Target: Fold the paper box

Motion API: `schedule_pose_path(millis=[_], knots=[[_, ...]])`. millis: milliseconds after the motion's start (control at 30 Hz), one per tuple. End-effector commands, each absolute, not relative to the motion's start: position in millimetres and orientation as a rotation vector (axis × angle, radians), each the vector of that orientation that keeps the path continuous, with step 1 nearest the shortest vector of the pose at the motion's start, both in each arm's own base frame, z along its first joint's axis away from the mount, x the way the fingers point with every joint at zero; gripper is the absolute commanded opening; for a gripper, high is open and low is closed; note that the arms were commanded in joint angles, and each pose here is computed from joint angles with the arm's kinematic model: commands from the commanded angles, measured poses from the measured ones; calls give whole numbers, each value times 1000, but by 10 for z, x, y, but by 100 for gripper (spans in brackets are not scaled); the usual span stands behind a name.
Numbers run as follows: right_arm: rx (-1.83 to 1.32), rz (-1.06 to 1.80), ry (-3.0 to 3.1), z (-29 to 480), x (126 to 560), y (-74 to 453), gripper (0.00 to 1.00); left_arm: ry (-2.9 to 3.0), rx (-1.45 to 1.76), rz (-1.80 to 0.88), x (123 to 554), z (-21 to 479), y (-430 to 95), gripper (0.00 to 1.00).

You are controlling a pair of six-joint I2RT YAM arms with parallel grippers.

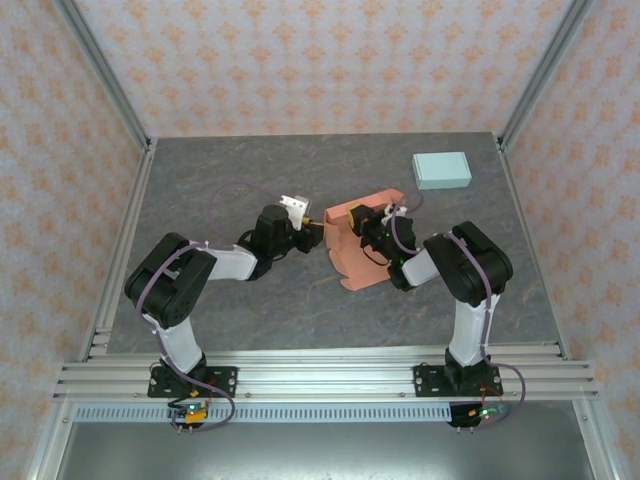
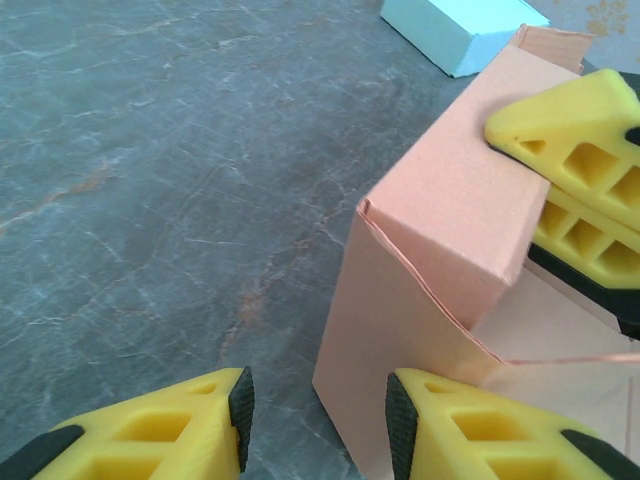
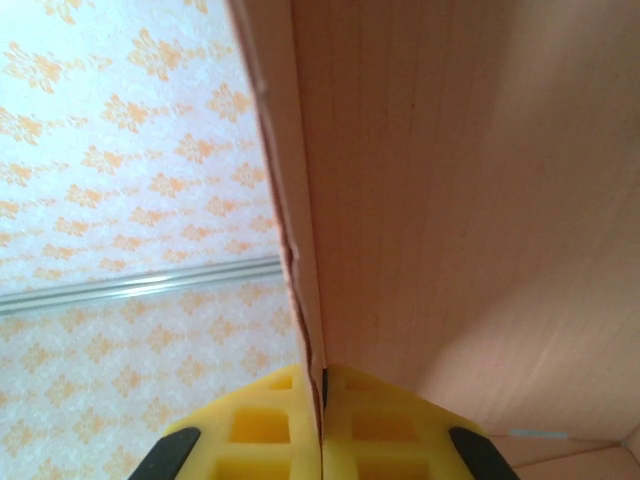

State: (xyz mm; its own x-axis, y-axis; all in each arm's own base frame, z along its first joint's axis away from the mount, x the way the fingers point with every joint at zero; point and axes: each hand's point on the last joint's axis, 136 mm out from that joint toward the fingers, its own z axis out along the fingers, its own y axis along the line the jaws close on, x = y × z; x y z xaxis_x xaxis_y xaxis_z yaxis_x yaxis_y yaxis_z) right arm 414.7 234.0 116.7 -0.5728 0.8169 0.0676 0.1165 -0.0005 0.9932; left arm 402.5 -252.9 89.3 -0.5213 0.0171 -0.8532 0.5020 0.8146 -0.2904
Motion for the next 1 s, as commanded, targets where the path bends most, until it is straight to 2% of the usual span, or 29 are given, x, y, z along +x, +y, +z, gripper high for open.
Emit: schedule_pose_path(millis=[0, 133, 500, 633, 867, 967], knots=[[930, 1595, 1560, 1465, 4200, 2181, 5, 1973, 443, -662, 4043, 1047, -2667, 43], [980, 1610, 1546, 1431, 4216, 2166, 5, 1933, 451, -752, 4029, 1073, -2789, 45], [1020, 1631, 1556, 1351, 4216, 2216, 5, 1972, 462, -620, 4243, 902, -2848, 45], [1022, 1663, 1572, 1338, 4207, 2294, 5, 1979, 473, -646, 4245, 847, -2929, 44], [1029, 1666, 1571, 1337, 4178, 2347, 6, 2005, 466, -579, 4266, 808, -2945, 41], [1062, 1618, 1579, 1287, 4147, 2330, 6, 2021, 409, -505, 4311, 782, -2897, 37]])
